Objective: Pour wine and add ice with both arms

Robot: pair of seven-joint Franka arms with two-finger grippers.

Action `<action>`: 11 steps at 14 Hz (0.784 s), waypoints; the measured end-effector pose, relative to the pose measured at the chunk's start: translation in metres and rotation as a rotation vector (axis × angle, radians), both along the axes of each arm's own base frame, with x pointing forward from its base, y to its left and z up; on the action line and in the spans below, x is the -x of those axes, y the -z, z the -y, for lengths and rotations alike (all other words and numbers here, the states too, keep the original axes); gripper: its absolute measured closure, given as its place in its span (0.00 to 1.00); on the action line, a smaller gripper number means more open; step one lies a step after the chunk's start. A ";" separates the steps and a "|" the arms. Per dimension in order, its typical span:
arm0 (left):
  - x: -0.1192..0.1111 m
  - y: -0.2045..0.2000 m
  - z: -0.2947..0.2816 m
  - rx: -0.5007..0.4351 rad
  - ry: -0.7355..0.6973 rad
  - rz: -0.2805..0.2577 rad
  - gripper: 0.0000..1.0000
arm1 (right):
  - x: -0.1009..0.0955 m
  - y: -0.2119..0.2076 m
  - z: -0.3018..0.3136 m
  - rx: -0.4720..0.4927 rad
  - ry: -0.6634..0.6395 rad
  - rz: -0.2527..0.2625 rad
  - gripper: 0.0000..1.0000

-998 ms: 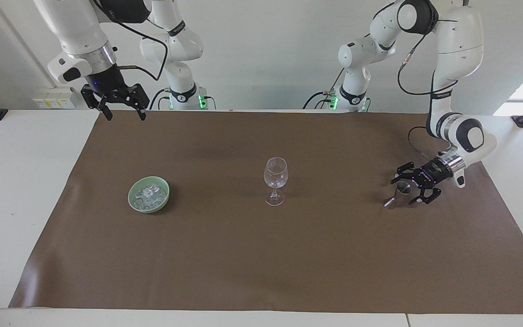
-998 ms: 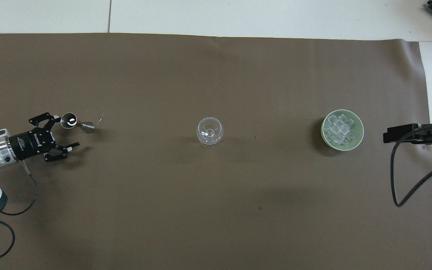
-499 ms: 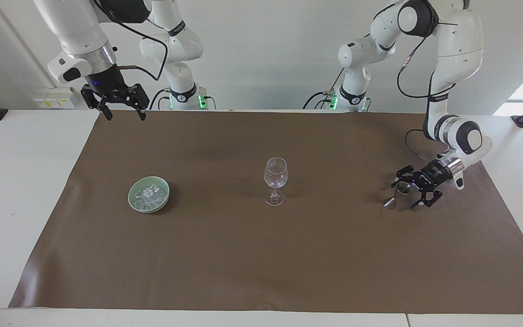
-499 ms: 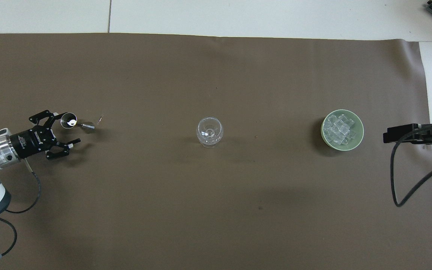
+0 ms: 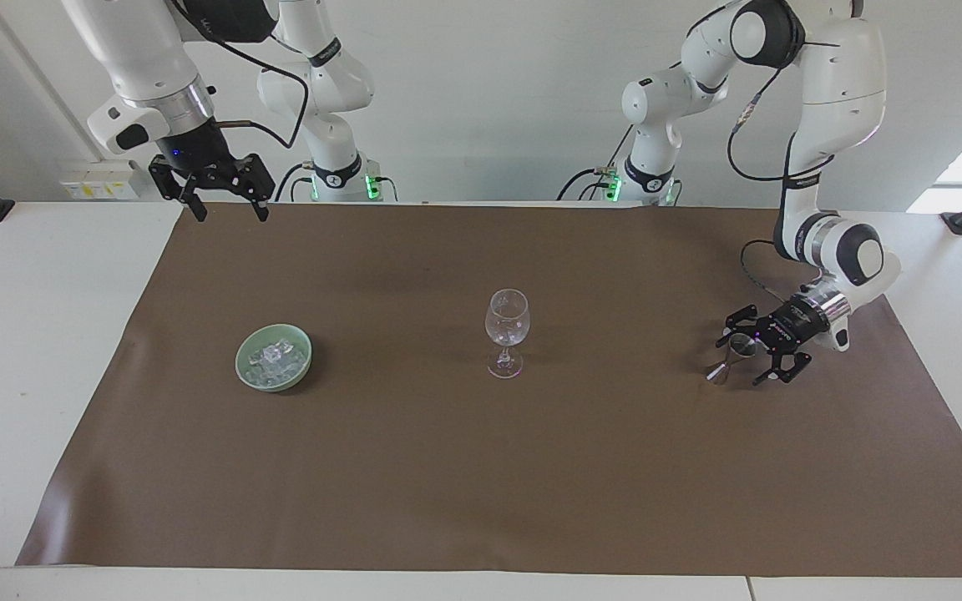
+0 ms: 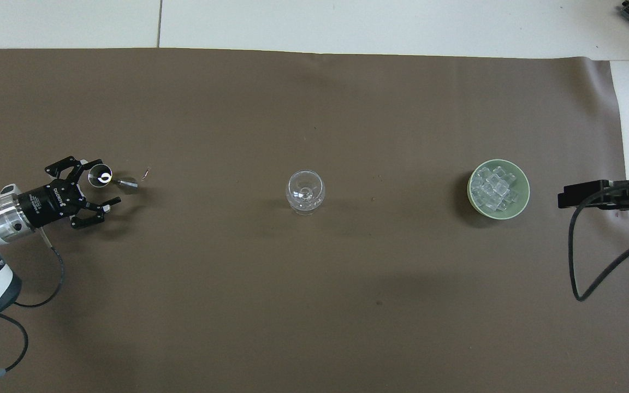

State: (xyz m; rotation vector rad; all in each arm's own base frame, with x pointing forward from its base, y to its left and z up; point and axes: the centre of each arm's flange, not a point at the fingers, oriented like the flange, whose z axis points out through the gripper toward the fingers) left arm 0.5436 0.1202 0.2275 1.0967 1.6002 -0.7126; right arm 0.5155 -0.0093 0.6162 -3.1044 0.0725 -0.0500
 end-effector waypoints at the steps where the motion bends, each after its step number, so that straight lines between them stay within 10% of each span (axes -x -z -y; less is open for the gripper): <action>1: 0.000 0.000 0.001 0.002 0.001 0.001 0.00 | 0.000 0.000 0.000 0.000 0.000 0.000 0.00; 11: -0.002 0.005 0.011 0.048 -0.031 -0.003 0.00 | 0.000 0.000 0.000 0.000 0.000 0.000 0.00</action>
